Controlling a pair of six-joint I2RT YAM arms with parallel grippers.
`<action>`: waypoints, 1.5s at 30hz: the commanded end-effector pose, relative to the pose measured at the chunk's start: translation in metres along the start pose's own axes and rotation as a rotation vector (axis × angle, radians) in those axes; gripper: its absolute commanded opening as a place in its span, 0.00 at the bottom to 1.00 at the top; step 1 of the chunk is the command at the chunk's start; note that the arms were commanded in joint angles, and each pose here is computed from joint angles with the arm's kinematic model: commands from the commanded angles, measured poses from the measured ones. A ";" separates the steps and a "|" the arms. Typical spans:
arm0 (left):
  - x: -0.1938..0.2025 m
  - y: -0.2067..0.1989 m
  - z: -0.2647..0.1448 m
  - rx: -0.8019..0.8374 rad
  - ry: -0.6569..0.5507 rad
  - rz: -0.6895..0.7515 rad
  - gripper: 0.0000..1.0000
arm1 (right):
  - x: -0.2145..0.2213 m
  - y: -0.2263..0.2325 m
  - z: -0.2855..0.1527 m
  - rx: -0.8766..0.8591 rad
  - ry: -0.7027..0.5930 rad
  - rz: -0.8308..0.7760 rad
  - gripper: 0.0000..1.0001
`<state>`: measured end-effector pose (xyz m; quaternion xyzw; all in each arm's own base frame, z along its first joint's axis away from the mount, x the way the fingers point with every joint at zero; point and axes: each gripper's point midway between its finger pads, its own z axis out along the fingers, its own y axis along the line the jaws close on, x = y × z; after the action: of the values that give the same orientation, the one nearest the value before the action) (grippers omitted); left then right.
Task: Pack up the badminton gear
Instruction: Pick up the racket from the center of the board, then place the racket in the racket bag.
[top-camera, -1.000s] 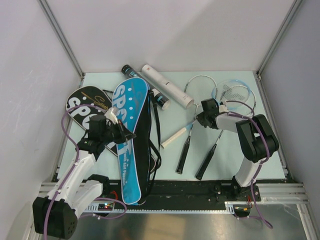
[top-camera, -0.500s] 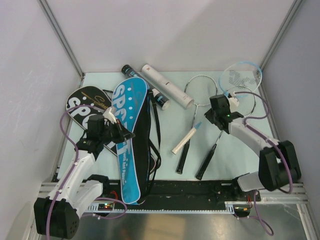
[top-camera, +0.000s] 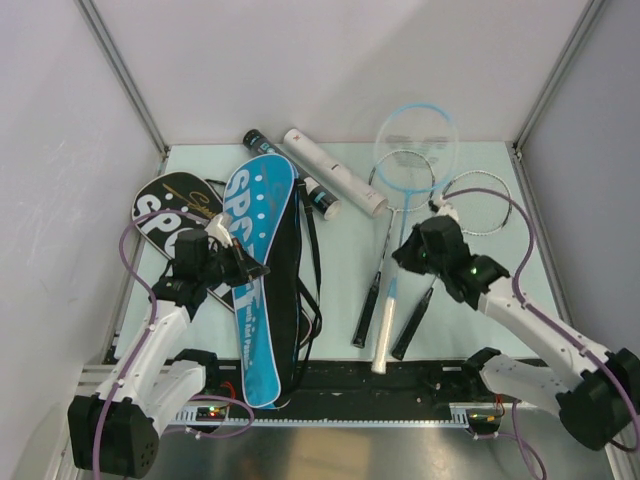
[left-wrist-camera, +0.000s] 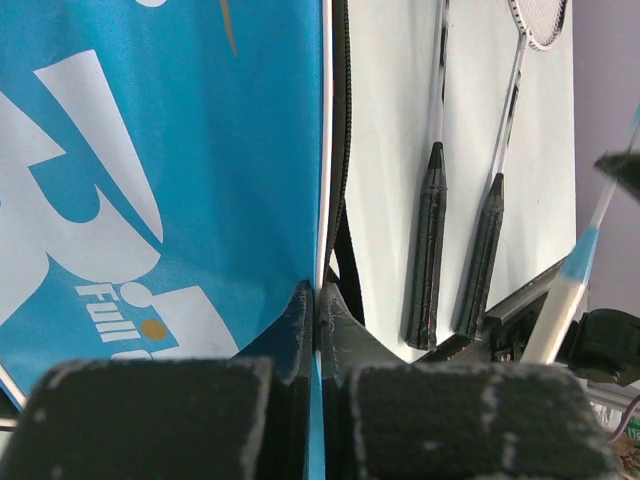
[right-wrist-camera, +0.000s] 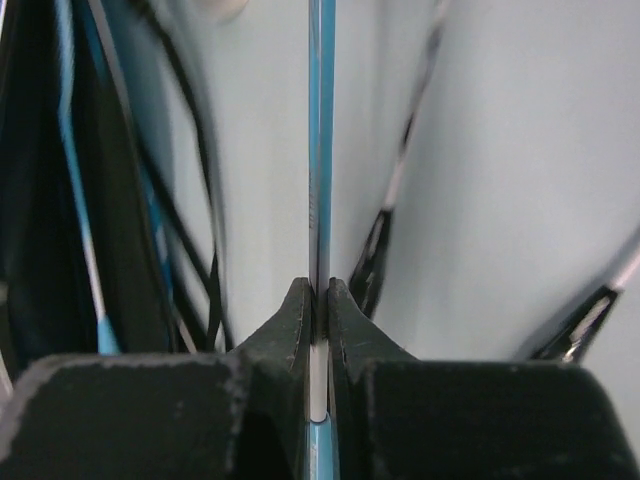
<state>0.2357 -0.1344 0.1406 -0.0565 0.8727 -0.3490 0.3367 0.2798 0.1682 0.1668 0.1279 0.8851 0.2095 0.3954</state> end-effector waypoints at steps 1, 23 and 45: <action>-0.027 -0.014 -0.009 0.029 -0.083 0.066 0.00 | 0.046 0.033 -0.030 -0.203 0.099 -0.088 0.00; -0.028 -0.014 -0.008 0.026 -0.085 0.062 0.00 | 0.226 0.061 -0.069 -0.259 0.467 -0.268 0.00; -0.019 -0.019 0.000 0.077 -0.031 0.018 0.00 | 0.194 0.204 -0.038 -0.505 0.327 -0.265 0.00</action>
<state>0.2375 -0.1364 0.1387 -0.0564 0.8733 -0.3536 0.3304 0.1075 0.3627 0.1055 -0.1327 0.9128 0.3052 0.2368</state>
